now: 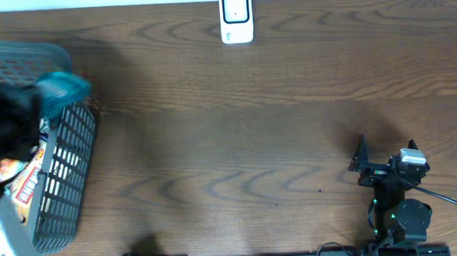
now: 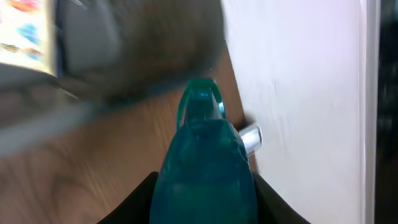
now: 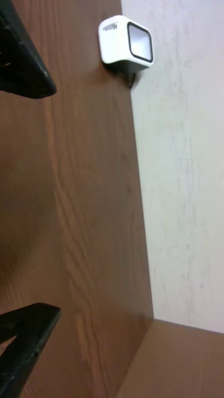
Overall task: Scan the item barcode
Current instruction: 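Lift the teal bottle and carry it to the white scanner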
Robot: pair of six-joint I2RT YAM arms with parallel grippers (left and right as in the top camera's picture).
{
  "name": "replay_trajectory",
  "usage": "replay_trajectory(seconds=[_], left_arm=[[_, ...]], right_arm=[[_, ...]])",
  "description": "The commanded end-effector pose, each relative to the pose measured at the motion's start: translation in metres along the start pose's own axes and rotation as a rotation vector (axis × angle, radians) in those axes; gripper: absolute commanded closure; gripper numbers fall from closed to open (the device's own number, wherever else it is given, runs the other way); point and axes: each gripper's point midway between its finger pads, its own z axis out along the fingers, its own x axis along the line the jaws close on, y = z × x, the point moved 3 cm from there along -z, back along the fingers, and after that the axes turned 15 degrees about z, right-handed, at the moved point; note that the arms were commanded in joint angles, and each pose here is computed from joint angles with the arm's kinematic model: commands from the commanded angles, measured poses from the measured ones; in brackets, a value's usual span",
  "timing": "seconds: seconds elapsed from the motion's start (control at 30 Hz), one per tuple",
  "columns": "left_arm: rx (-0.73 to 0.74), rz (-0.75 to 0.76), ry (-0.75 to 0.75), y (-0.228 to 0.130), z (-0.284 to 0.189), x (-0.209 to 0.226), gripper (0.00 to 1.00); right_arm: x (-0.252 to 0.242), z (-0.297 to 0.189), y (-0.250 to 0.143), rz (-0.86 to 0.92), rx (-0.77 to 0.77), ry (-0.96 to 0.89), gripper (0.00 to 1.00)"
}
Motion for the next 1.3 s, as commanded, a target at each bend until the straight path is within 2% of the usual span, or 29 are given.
replay_trajectory(seconds=[0.0, 0.23, 0.37, 0.4, 0.6, 0.93, 1.07, 1.27], left_arm=[[0.010, 0.095, -0.013, -0.023, 0.004, -0.031, 0.75], [0.170, 0.363, 0.080, -0.097, 0.048, -0.065, 0.75], [0.290, 0.461, 0.182, -0.141, 0.082, -0.071, 0.75], [0.348, 0.507, 0.222, -0.163, 0.099, -0.073, 0.75], [0.461, 0.550, 0.346, -0.223, 0.146, -0.074, 0.75], [0.522, 0.524, 0.510, -0.280, 0.204, -0.060, 0.74], [0.540, 0.412, 0.546, -0.294, 0.218, -0.057, 0.73], [0.429, 0.157, 0.582, -0.293, 0.230, -0.062, 0.70]], right_arm=[[-0.002, 0.000, 0.000, -0.012, -0.004, -0.010, 0.01], [-0.002, 0.000, 0.000, -0.012, -0.004, -0.010, 0.01], [-0.002, 0.000, 0.000, -0.012, -0.004, -0.010, 0.01], [-0.002, 0.000, 0.000, -0.012, -0.004, -0.010, 0.01], [-0.002, 0.000, 0.000, -0.012, -0.004, -0.010, 0.01], [-0.002, 0.000, 0.000, -0.012, -0.004, -0.010, 0.01], [-0.002, 0.000, 0.000, -0.012, -0.004, -0.010, 0.01], [-0.002, 0.000, 0.000, -0.012, -0.004, -0.011, 0.01]])
